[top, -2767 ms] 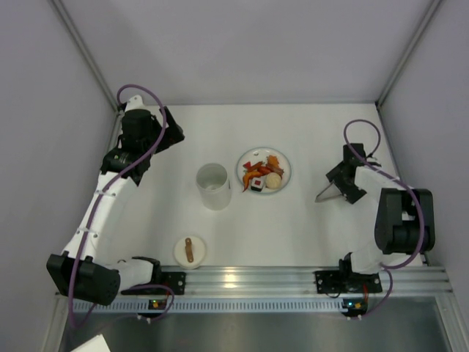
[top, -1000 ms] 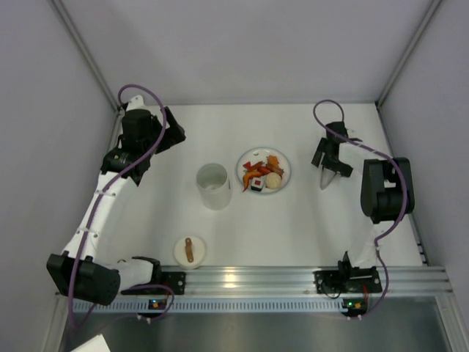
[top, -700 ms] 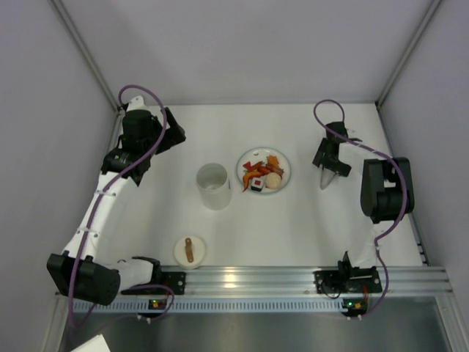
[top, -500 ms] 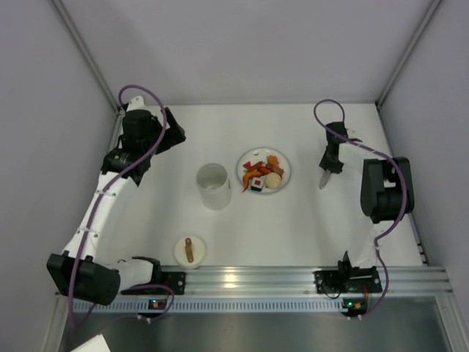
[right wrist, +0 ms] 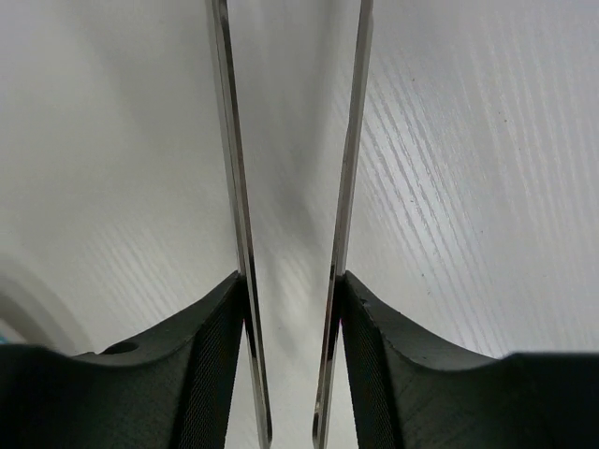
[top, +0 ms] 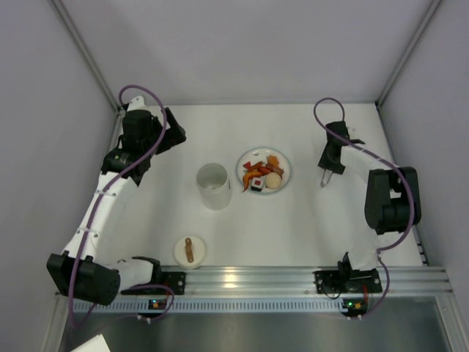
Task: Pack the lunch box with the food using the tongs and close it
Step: Pick up the clamp at the center of the board.
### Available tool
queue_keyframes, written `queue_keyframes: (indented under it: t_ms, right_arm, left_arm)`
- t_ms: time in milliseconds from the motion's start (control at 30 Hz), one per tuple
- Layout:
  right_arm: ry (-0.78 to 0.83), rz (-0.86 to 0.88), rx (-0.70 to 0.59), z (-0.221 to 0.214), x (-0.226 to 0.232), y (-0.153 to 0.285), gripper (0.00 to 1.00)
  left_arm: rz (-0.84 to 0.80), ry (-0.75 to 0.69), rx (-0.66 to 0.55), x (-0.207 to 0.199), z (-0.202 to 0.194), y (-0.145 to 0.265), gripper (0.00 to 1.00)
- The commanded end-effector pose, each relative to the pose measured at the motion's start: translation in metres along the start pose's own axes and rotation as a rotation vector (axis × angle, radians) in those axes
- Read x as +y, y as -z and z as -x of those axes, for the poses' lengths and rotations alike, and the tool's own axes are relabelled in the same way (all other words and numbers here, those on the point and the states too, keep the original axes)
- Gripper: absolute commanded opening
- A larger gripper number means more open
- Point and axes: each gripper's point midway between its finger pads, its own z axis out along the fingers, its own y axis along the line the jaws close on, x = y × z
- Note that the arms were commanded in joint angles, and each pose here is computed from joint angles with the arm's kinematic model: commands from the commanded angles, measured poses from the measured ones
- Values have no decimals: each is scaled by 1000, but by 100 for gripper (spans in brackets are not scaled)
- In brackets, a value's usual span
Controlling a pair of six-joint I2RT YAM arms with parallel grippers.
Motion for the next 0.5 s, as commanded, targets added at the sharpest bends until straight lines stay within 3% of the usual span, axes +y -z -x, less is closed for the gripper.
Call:
queue_keyframes:
  t_ms: [0,467]
  right_arm:
    - [34,35,-90,21,8,42,43]
    - [104,117,-155,28,29,93,47]
  left_arm:
    - [-19,8,-15,-4,3,4,99]
    - [-22,12,-8,-5,1,2,99]
